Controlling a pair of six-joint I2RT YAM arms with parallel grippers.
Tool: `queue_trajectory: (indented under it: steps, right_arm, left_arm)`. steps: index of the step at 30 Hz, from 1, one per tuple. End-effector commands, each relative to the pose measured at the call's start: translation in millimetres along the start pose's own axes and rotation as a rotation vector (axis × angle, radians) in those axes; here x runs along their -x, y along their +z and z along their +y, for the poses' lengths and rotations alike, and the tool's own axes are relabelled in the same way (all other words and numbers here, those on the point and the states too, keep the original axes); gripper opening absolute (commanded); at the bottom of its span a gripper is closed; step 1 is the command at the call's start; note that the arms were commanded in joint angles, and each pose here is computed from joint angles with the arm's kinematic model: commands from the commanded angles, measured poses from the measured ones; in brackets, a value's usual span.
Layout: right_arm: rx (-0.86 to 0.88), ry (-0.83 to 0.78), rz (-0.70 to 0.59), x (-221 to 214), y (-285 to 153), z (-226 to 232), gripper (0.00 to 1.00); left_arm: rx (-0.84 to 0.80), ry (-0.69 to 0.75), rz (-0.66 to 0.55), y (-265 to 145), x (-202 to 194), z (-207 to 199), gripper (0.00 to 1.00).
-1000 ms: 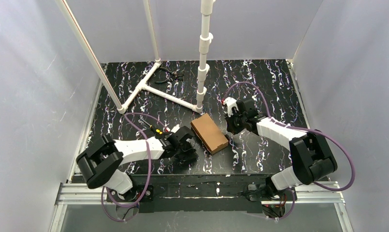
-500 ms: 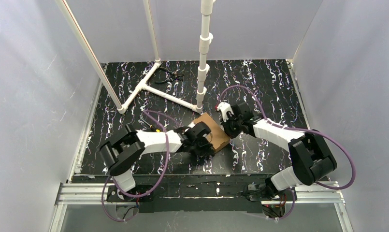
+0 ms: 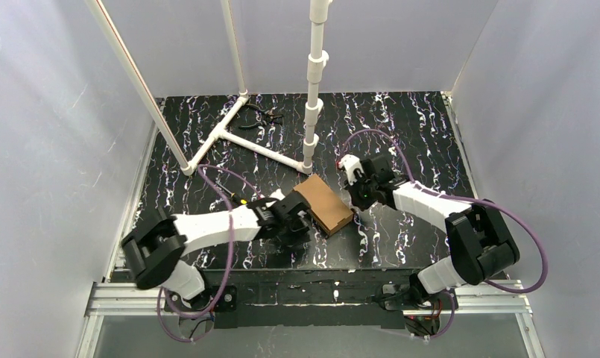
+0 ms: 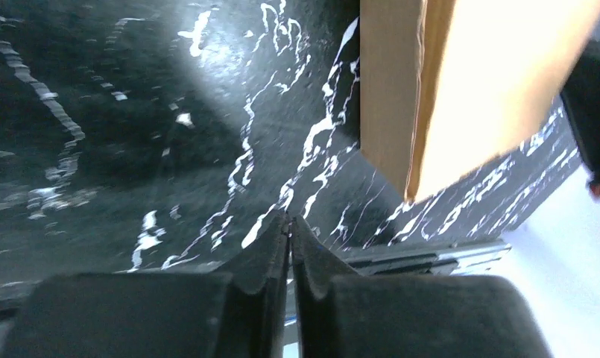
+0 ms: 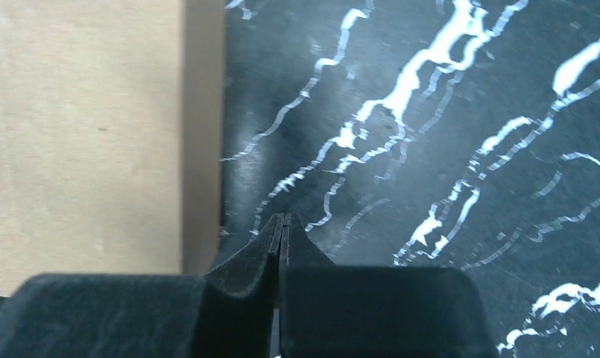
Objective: Fold the paper box
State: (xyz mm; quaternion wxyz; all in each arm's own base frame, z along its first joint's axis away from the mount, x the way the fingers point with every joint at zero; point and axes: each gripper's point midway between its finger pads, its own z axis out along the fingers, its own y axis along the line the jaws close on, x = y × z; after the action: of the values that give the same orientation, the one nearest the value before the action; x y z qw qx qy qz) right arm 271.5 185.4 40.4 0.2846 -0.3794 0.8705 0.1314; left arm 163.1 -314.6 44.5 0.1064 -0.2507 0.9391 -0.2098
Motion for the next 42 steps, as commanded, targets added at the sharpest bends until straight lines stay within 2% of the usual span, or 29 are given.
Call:
queue_trajectory:
  steps: [1,3,5,8,10,17,22,24,27,31,33,36,39,41,42]
  right_arm:
    - [-0.029,0.049,-0.073,20,-15,-17,0.07]
    - [-0.039,0.031,-0.089,25,-15,-21,0.07]
    - [-0.057,0.002,-0.123,39,-11,-28,0.09]
    - [-0.063,0.002,-0.125,59,2,-38,0.10]
    - [-0.018,0.026,-0.098,69,18,-37,0.10]
    - [0.099,0.116,-0.044,77,59,-21,0.07]
    - [0.215,0.038,-0.019,69,64,37,0.06]
    - [0.206,0.035,-0.024,69,61,40,0.06]
    - [0.096,0.059,-0.043,70,54,12,0.07]
    - [-0.020,0.152,-0.063,64,41,-40,0.08]
    - [-0.054,0.162,-0.061,59,35,-51,0.08]
    - [-0.067,0.142,-0.048,45,28,-46,0.08]
    - [-0.054,-0.044,-0.024,58,46,3,0.08]
    - [0.026,-0.070,-0.027,57,52,31,0.07]
    - [0.013,-0.062,-0.045,57,47,27,0.07]
  left_arm:
    - [-0.005,0.106,-0.126,-27,31,36,0.10]
    - [-0.026,0.144,-0.148,-26,50,49,0.14]
    - [-0.118,0.176,-0.126,-21,62,50,0.16]
    - [-0.213,0.103,-0.117,-9,92,44,0.12]
    - [-0.160,0.077,-0.109,3,109,45,0.09]
    - [-0.154,0.063,-0.055,29,135,-10,0.02]
    - [-0.245,0.032,0.025,47,136,-60,0.00]
    - [-0.251,0.051,0.023,48,138,-70,0.00]
    - [-0.193,0.089,-0.013,43,140,-55,0.00]
    - [-0.075,0.190,-0.114,21,149,-13,0.01]
    - [-0.047,0.217,-0.128,12,148,7,0.03]
    - [-0.051,0.209,-0.123,1,143,15,0.03]
    - [0.077,0.214,-0.070,12,164,-29,0.00]
    - [0.064,0.297,-0.029,34,159,-70,0.00]
    - [0.064,0.304,-0.016,40,156,-76,0.00]
